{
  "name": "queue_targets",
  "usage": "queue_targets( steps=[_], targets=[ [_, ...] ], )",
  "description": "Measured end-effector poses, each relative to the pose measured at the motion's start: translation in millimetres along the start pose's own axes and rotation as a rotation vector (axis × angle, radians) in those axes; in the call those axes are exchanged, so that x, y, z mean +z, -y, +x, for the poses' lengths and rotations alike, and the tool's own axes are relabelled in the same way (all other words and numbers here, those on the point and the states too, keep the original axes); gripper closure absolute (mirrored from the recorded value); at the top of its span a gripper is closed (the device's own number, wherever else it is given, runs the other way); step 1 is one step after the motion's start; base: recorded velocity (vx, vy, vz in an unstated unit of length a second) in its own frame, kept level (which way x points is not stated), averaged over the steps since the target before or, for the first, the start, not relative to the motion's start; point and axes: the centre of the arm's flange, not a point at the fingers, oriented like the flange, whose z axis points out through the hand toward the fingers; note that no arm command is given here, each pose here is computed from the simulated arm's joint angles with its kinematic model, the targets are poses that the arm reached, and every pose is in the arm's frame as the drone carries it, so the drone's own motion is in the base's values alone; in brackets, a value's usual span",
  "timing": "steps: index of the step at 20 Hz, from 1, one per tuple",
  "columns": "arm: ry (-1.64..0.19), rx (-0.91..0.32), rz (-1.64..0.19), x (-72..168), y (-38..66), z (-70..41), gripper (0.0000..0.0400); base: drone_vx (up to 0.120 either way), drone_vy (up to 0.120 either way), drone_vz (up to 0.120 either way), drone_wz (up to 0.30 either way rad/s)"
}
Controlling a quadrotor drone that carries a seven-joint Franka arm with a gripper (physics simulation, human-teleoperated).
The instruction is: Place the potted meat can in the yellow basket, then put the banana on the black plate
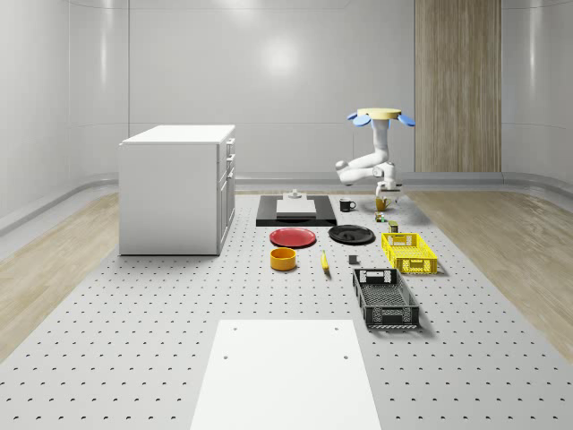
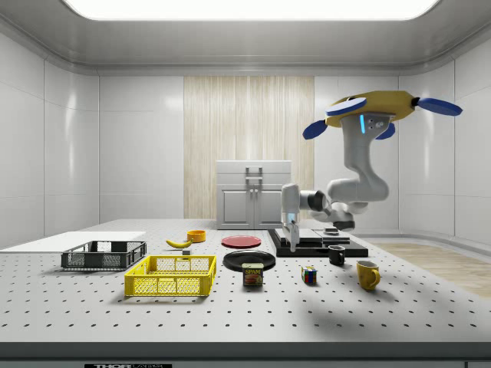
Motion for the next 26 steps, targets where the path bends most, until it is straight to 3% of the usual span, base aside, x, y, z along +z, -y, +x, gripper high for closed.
queue_targets(
  steps=[6, 19, 26],
  targets=[
    [0.0, 0.0, 0.0, 0.0, 0.0, 0.0, 0.0, 0.12, 0.0, -0.113, 0.0],
    [-0.001, 0.0, 0.0, 0.0, 0.0, 0.0, 0.0, 0.12, 0.0, -0.009, 0.0],
    [-0.001, 0.0, 0.0, 0.0, 0.0, 0.0, 0.0, 0.103, -0.051, -0.029, 0.0]
  ],
)
